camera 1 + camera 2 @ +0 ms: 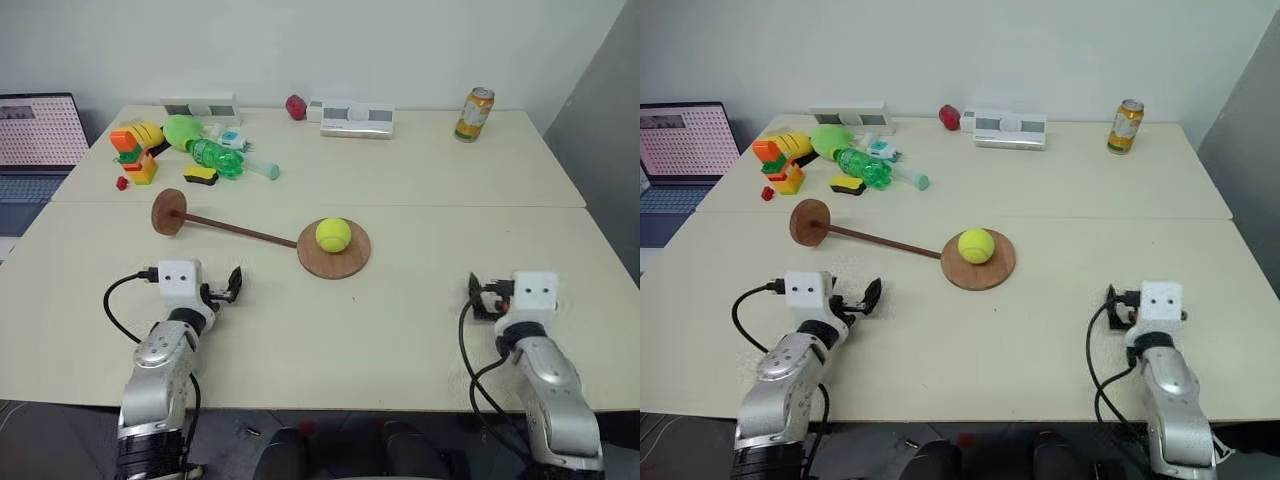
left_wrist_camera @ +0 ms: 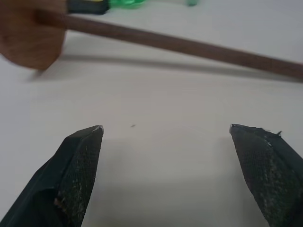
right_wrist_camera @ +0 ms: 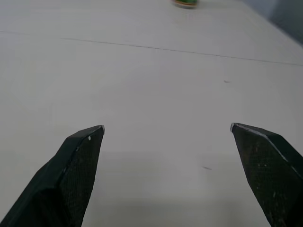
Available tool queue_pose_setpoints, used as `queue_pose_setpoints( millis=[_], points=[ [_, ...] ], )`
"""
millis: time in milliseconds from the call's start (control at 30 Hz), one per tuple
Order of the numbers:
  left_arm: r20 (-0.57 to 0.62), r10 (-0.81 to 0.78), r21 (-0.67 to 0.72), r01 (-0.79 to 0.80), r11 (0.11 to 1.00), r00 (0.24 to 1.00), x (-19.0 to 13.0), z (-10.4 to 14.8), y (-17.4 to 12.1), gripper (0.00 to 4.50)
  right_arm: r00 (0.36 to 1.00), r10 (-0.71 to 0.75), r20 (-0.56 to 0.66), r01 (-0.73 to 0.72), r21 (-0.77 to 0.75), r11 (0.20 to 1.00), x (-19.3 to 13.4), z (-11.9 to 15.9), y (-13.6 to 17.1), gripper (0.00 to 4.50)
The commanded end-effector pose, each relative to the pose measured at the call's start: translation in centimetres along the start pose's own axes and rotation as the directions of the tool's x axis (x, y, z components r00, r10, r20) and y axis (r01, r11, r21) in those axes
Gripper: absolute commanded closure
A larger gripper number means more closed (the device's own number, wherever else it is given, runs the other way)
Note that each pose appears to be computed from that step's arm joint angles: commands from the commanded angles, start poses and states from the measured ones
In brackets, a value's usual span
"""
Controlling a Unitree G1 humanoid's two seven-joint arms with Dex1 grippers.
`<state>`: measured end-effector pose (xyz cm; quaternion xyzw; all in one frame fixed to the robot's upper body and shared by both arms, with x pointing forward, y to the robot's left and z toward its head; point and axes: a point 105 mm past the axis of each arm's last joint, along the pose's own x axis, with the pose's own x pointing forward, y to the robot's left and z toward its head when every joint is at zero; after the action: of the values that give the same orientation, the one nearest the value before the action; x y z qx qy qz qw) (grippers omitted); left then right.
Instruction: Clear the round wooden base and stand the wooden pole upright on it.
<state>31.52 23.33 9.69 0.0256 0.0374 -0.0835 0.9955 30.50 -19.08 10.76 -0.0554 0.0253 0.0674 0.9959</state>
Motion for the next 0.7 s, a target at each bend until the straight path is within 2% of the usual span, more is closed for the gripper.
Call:
queue_pose_setpoints(
  millis=[33,233,467,700],
  points=[
    [0.056,-0.267,0.071,0.263,0.962,0.962,-1.3,2.7,-3.8,0.02,0.919,0.386,0.077,-0.387,-0.005,0.922,1.1,3.5,5.2,0.0],
    [0.06,-0.436,0.081,0.431,0.899,0.898,-2.8,3.7,-6.2,0.02,0.771,0.628,0.105,-0.626,-0.05,0.778,3.5,6.0,9.1,0.0],
    [0.048,-0.504,0.108,0.497,0.861,0.862,-4.3,4.1,-6.9,0.02,0.635,0.768,0.081,-0.759,-0.118,0.64,6.1,6.9,13.6,0.0],
    [0.063,-0.515,0.097,0.508,0.856,0.855,-5.2,4.6,-8.0,0.02,0.593,0.8,0.095,-0.788,-0.14,0.6,8.0,7.8,15.9,0.0]
  ],
)
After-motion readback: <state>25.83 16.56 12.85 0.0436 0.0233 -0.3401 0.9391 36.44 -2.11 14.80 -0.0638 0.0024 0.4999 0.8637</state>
